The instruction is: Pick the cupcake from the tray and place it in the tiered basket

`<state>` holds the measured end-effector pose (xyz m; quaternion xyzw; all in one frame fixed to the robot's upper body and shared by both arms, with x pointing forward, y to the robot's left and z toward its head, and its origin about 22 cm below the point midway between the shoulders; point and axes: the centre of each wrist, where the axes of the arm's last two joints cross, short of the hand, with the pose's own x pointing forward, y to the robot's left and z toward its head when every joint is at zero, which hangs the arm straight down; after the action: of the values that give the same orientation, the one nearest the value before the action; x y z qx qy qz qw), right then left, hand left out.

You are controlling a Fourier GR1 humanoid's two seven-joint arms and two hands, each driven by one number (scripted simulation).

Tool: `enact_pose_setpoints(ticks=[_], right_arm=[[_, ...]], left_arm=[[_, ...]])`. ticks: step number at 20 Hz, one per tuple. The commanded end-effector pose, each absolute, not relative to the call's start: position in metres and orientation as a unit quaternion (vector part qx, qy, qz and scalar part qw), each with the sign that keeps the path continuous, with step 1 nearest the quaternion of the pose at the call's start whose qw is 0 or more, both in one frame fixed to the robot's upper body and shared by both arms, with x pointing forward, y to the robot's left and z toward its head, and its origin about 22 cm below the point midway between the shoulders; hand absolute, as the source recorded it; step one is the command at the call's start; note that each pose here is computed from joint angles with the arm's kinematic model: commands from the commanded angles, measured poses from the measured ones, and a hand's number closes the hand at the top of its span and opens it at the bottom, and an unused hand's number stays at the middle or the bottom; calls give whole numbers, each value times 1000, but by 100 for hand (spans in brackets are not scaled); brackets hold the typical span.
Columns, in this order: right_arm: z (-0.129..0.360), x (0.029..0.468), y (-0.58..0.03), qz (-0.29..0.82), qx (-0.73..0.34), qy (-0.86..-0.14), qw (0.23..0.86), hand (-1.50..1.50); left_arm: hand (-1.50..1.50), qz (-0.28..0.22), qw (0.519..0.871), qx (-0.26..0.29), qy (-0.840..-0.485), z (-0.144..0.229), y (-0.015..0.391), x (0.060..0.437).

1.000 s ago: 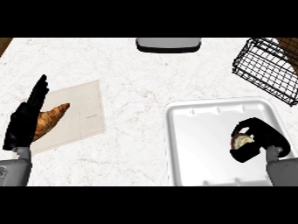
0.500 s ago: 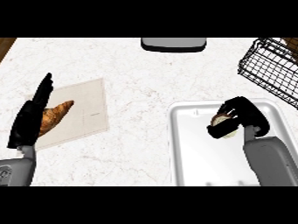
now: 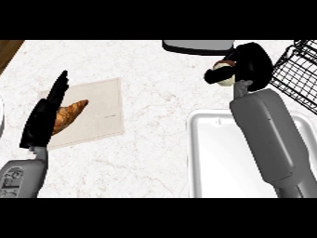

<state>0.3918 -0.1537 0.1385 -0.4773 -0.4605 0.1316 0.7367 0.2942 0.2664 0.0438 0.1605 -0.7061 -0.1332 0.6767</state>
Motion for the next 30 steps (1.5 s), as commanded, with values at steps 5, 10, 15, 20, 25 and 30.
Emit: enact_pose_setpoints(ticks=[5, 10, 15, 20, 25, 30], right_arm=[[214, 431, -132, -7, -598, -521, 609, 150], [246, 452, -136, 6, -661, -477, 578, 150], [275, 467, -150, 38, -664, -455, 593, 150], [275, 475, -170, 12, -632, -490, 600, 150], [251, 482, -205, 66, -680, -448, 577, 150], [261, 480, -254, 100, -741, -360, 558, 150]], left_arm=[[0, -137, 684, 157, -699, 33, 265, 288], [0, -129, 685, 170, -697, 42, 265, 290], [0, -112, 684, 184, -697, 33, 263, 285], [0, -113, 685, 180, -697, 27, 293, 282], [0, -118, 682, 181, -698, 47, 283, 292], [0, -110, 683, 191, -697, 34, 283, 294]])
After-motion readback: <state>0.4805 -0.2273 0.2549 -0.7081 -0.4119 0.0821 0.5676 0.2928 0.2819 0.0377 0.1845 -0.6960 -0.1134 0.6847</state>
